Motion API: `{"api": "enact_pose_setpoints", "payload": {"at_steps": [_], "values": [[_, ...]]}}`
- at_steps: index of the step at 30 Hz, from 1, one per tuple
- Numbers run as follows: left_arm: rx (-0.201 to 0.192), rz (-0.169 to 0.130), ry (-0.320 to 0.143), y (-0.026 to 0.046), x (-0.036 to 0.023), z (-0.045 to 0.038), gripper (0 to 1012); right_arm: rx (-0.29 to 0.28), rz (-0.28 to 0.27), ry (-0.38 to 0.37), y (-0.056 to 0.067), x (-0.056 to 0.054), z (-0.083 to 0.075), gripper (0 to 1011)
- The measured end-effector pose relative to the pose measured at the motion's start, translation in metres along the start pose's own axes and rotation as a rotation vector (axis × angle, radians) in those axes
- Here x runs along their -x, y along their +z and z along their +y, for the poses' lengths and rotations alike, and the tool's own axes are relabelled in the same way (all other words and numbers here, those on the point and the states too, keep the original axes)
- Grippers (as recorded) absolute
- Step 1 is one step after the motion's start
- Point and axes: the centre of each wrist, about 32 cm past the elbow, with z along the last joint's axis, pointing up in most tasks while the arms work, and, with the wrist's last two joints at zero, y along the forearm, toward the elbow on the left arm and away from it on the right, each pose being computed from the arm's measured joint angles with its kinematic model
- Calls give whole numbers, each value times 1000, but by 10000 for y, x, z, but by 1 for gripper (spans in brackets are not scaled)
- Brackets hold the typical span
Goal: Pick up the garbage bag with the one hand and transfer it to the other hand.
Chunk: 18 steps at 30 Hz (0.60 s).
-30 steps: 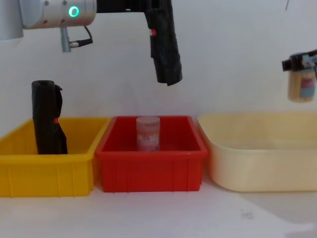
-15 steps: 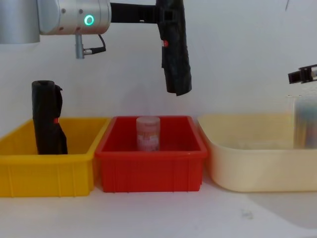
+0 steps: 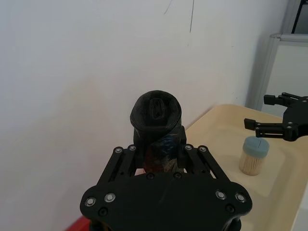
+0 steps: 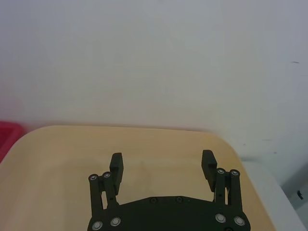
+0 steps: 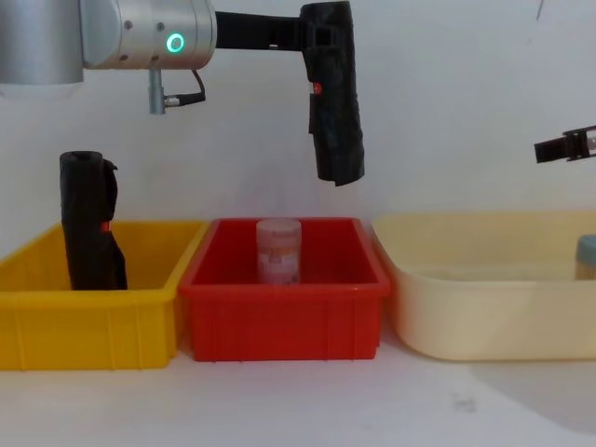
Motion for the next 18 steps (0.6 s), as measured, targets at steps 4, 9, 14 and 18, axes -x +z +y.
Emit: {"api": "enact_pose_setpoints", "payload": {"at_steps": [4, 9, 14, 18], "values": [[-2, 0, -1, -5, 0, -6, 345, -12, 4, 32, 3, -9, -31, 1001], [-4, -1, -2, -5, -3, -11, 345, -31, 8, 77, 5, -15, -73, 1001], [-5, -1, -3, -6, -3, -15, 345, -48, 11, 131, 0, -20, -118, 1001], [-6, 0, -3, -6, -4, -17, 345, -68, 14, 195, -2, -28, -164, 1001]]}}
